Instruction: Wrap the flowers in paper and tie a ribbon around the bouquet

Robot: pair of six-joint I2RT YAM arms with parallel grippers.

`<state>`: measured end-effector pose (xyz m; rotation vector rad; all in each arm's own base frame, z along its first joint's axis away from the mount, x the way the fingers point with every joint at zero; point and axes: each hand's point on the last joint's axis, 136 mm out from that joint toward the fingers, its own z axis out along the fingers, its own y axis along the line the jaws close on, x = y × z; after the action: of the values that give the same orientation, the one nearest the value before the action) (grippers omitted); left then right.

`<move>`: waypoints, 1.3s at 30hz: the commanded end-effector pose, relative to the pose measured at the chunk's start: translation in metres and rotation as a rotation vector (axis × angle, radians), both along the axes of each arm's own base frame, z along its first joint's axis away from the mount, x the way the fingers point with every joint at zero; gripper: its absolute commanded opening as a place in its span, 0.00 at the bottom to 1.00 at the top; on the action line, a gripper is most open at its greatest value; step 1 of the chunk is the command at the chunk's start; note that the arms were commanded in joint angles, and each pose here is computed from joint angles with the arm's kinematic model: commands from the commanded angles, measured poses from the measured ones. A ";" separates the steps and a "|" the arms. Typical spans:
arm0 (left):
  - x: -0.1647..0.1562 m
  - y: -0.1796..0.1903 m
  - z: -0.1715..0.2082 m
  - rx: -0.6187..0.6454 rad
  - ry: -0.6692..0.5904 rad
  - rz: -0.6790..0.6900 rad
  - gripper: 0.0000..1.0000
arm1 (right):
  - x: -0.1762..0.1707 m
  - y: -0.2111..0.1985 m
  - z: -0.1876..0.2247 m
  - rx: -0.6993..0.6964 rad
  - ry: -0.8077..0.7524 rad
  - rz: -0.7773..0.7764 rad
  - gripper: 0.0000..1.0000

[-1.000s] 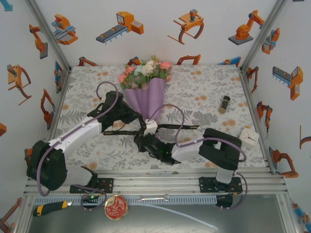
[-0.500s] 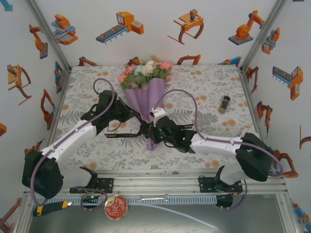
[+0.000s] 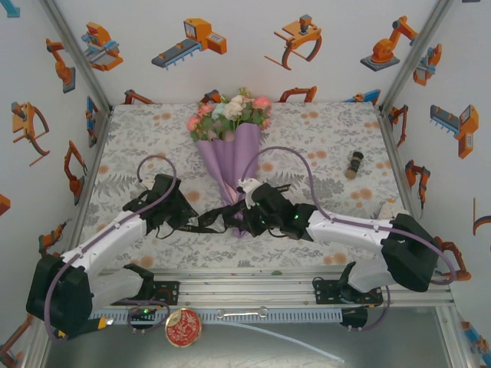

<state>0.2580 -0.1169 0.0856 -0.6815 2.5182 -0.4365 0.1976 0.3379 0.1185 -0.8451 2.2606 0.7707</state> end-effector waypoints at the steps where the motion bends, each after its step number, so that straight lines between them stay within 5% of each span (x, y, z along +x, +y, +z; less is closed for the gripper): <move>1: 0.017 0.012 0.040 0.126 -0.090 -0.046 0.53 | -0.006 0.001 -0.006 -0.025 0.023 0.038 0.00; 4: 0.033 -0.002 0.077 0.182 -0.178 -0.192 0.54 | -0.008 0.001 -0.010 -0.038 0.037 0.047 0.00; 8: 0.040 -0.091 0.111 0.045 -0.346 -0.634 0.49 | -0.010 -0.001 -0.014 -0.043 0.040 0.047 0.00; 13: 0.020 -0.177 0.098 0.028 -0.383 -1.051 0.44 | -0.010 -0.003 -0.014 -0.036 0.030 0.046 0.00; 28: 0.019 -0.215 0.016 -0.153 -0.170 -1.068 0.44 | -0.007 -0.008 -0.009 -0.011 0.003 0.024 0.00; 39: 0.013 -0.211 0.014 -0.195 -0.143 -1.046 0.09 | 0.003 -0.012 0.003 0.019 -0.037 -0.016 0.00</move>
<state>0.2728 -0.3268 0.0922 0.6783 2.5310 -0.9722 0.1933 0.3267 0.1092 -0.8517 2.2780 0.7655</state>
